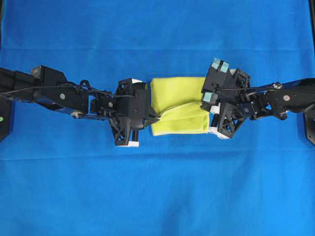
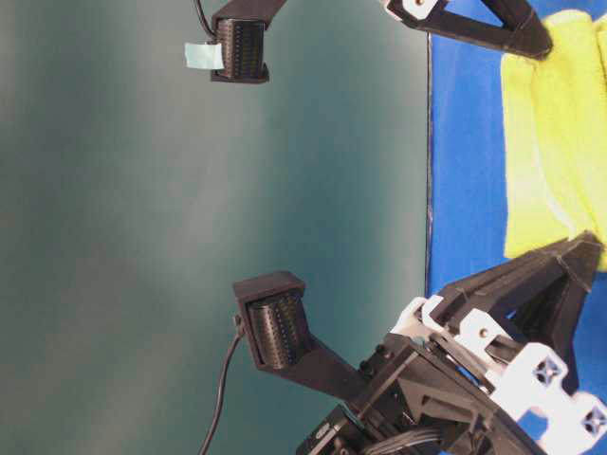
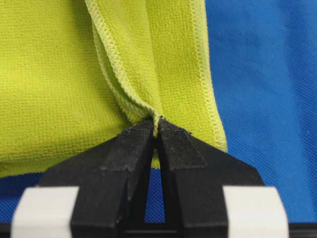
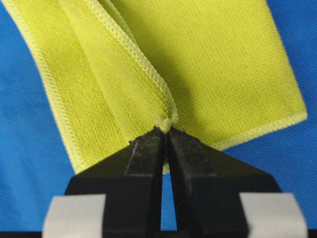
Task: Fold the yellow towel.
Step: 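Fold the top half down over the bottom half with both grippers, then open both grippers and release the folded towel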
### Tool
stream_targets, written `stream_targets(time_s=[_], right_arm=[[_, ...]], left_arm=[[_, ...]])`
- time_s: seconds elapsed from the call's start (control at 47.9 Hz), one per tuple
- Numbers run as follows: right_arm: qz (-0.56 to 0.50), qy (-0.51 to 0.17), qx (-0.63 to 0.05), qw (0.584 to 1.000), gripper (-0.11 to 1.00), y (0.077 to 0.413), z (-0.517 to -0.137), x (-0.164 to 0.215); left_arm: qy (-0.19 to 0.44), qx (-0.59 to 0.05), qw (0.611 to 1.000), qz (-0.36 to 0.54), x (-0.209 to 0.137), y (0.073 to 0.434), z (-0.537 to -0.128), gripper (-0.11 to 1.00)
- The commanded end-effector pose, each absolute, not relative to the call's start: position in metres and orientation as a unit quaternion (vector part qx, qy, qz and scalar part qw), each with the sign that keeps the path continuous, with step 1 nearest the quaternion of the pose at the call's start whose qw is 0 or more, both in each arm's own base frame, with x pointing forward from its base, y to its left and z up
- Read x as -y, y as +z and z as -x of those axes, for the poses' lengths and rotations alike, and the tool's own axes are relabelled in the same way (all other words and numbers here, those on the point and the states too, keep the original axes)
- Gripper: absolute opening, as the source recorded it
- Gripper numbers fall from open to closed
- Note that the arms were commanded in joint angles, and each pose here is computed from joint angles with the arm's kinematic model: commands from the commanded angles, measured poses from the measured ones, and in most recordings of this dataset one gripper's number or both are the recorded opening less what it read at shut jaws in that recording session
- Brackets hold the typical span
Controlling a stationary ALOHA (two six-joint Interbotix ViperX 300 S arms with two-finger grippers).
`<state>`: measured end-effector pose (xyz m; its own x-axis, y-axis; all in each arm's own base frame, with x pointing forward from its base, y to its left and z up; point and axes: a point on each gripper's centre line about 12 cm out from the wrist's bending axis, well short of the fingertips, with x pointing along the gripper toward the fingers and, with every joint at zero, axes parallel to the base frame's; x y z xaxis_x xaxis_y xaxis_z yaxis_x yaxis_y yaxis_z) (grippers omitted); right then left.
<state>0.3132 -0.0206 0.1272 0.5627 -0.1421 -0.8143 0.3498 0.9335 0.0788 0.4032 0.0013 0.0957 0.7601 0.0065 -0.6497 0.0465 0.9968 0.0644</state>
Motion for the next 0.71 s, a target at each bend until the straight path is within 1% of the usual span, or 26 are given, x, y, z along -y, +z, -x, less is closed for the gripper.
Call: stream_targets(time_s=[0.0, 0.084, 0.104, 0.146, 0.209, 0.272, 0.313, 0.334, 0.355, 0.418, 0.46, 0.481, 0.501, 0.69], right_arm=[[-0.127, -0.136, -0.434, 0.882, 0.04, 0.132, -0.317, 0.019], [-0.130, -0.134, -0.435, 0.881, 0.05, 0.132, -0.317, 0.017], [-0.128, -0.132, -0.435, 0.882, 0.07, 0.132, -0.318, 0.015], [-0.127, -0.129, -0.435, 0.882, 0.18, 0.132, -0.318, 0.013], [-0.123, -0.123, -0.437, 0.882, 0.37, 0.132, -0.317, 0.008], [-0.117, -0.117, -0.438, 0.884, 0.56, 0.134, -0.318, 0.003], [-0.113, -0.114, -0.440, 0.883, 0.63, 0.135, -0.318, -0.001], [-0.112, -0.114, -0.441, 0.883, 0.64, 0.135, -0.317, -0.002], [-0.109, -0.113, -0.440, 0.884, 0.64, 0.138, -0.318, -0.003], [-0.104, -0.112, -0.439, 0.885, 0.60, 0.143, -0.317, -0.007], [-0.100, -0.111, -0.437, 0.887, 0.58, 0.150, -0.315, -0.011], [-0.098, -0.111, -0.435, 0.888, 0.58, 0.154, -0.315, -0.012], [-0.096, -0.110, -0.434, 0.889, 0.59, 0.156, -0.314, -0.014], [-0.084, -0.106, -0.406, 0.904, 0.59, 0.193, -0.303, -0.022]], left_arm=[[-0.012, -0.327, 0.944, -0.039, 0.001, 0.110, -0.407, 0.03], [-0.012, -0.327, 0.944, -0.039, 0.001, 0.110, -0.407, 0.03], [-0.011, -0.327, 0.944, -0.038, 0.001, 0.110, -0.407, 0.03], [-0.011, -0.325, 0.945, -0.037, 0.001, 0.111, -0.408, 0.03], [-0.011, -0.324, 0.945, -0.037, 0.001, 0.113, -0.408, 0.07], [-0.014, -0.319, 0.947, -0.038, 0.003, 0.117, -0.408, 0.22], [-0.015, -0.313, 0.949, -0.039, 0.004, 0.122, -0.408, 0.34], [-0.015, -0.311, 0.949, -0.039, 0.004, 0.125, -0.408, 0.40], [-0.016, -0.307, 0.951, -0.040, 0.005, 0.129, -0.407, 0.48], [-0.015, -0.299, 0.953, -0.039, 0.005, 0.140, -0.405, 0.66], [-0.016, -0.296, 0.954, -0.039, 0.006, 0.147, -0.403, 0.76], [-0.016, -0.294, 0.955, -0.039, 0.006, 0.151, -0.401, 0.79], [-0.017, -0.292, 0.955, -0.040, 0.006, 0.155, -0.400, 0.80], [-0.017, -0.277, 0.960, -0.039, 0.006, 0.188, -0.384, 0.70]])
